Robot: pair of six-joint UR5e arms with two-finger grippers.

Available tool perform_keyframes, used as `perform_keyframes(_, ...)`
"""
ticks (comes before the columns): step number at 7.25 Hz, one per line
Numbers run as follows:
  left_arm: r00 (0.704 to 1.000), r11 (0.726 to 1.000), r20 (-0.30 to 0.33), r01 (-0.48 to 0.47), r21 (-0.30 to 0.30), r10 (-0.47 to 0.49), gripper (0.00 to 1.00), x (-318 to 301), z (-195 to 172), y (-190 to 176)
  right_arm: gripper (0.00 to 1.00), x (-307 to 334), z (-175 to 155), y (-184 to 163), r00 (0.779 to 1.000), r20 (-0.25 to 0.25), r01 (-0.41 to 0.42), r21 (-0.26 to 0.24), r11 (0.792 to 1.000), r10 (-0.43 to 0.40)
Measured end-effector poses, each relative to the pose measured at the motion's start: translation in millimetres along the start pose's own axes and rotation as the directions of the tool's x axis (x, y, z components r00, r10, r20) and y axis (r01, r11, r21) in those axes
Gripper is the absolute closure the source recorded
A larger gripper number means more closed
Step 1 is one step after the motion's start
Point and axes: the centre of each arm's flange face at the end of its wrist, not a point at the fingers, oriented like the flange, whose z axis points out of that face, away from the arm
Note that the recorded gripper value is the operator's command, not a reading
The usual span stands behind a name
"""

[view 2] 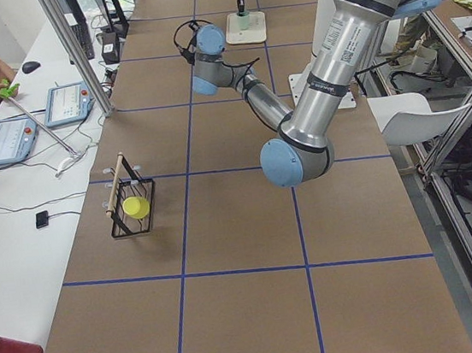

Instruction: Left arm grabs green cup and hands to right arm on tray

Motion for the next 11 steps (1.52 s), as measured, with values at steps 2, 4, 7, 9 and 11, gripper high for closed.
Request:
perform_keyframes(2, 0.998, 0.997, 0.054, -0.045, 0.070, 0.041, 0.00, -0.4, 8.8, -14.8, 0.00, 13.8, -19.4, 17.8, 0.998, 0.052, 0.023, 0.050, 0.998, -0.026)
perform_keyframes(4, 0.973, 0.969, 0.183, -0.176, 0.174, 0.144, 0.00, -3.9, 16.2, -48.3, 0.00, 28.1, -48.8, 10.2, 0.989, 0.147, -0.022, 0.069, 0.997, 0.011)
perform_keyframes(7, 0.877, 0.869, 0.360, -0.422, 0.257, 0.320, 0.00, -13.1, -99.4, -144.3, 0.00, 36.0, -77.5, -64.4, 0.989, 0.138, -0.062, 0.108, 0.992, 0.047)
perform_keyframes(9, 0.746, 0.737, 0.506, -0.616, 0.277, 0.433, 0.00, -23.1, -195.5, -201.6, 0.00, 22.3, -101.0, -133.2, 0.996, 0.089, -0.033, 0.126, 0.992, 0.022)
perform_keyframes(11, 0.528, 0.588, 0.697, -0.787, 0.187, 0.486, 0.00, -36.0, -274.9, -245.1, 0.00, 4.9, -114.1, -172.4, 0.997, 0.072, -0.026, 0.127, 0.992, 0.017)
